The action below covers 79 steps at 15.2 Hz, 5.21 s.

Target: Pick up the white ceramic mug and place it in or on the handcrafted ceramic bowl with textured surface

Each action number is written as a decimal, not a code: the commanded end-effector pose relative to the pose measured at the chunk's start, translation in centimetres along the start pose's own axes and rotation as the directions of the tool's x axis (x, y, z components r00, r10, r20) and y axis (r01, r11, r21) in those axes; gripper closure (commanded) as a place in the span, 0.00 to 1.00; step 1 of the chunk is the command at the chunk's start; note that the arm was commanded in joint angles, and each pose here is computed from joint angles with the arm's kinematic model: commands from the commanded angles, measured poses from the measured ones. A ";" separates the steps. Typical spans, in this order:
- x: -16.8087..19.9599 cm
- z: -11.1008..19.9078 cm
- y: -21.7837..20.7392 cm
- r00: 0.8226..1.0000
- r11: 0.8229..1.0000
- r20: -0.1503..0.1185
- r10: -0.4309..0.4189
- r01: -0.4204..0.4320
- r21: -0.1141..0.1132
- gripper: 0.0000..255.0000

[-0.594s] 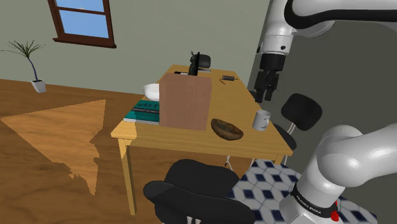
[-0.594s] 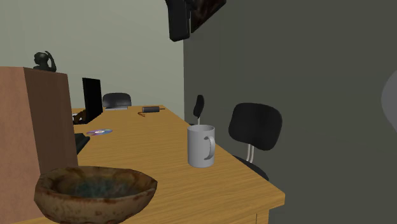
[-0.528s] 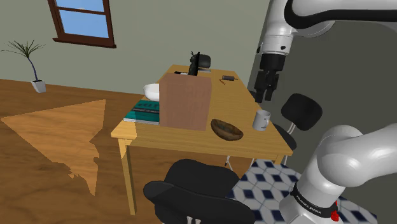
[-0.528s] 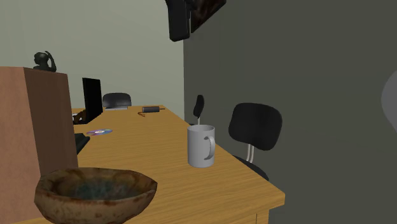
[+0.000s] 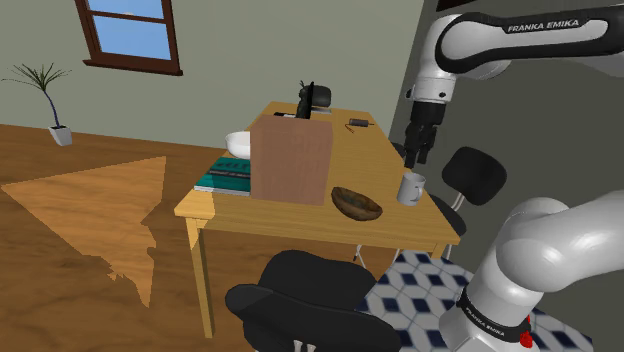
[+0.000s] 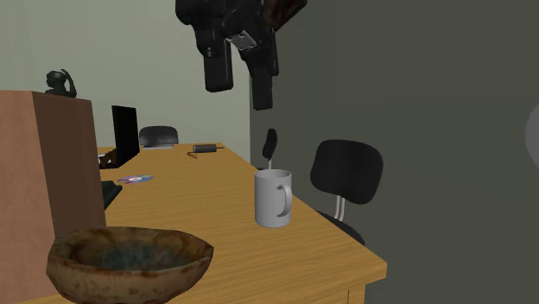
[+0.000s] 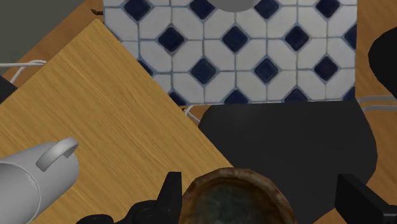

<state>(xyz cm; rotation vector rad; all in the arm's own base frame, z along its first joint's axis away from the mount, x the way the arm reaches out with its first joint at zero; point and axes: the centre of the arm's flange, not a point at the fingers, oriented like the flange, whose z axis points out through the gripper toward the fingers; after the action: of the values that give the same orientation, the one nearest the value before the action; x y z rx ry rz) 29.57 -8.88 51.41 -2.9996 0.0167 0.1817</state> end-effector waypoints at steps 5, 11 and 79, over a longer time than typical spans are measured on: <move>1.3 2.6 6.9 1.000 0.999 -0.011 -0.014 0.014 -0.030 0.00; 2.8 4.8 13.9 0.999 0.998 -0.022 -0.027 0.026 -0.059 0.00; 4.2 -3.7 25.1 0.998 0.993 -0.040 -0.052 0.047 -0.113 1.00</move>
<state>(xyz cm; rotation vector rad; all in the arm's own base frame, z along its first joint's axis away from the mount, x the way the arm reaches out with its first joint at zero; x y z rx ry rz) 33.73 -34.43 50.62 -3.1119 -0.0653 0.1167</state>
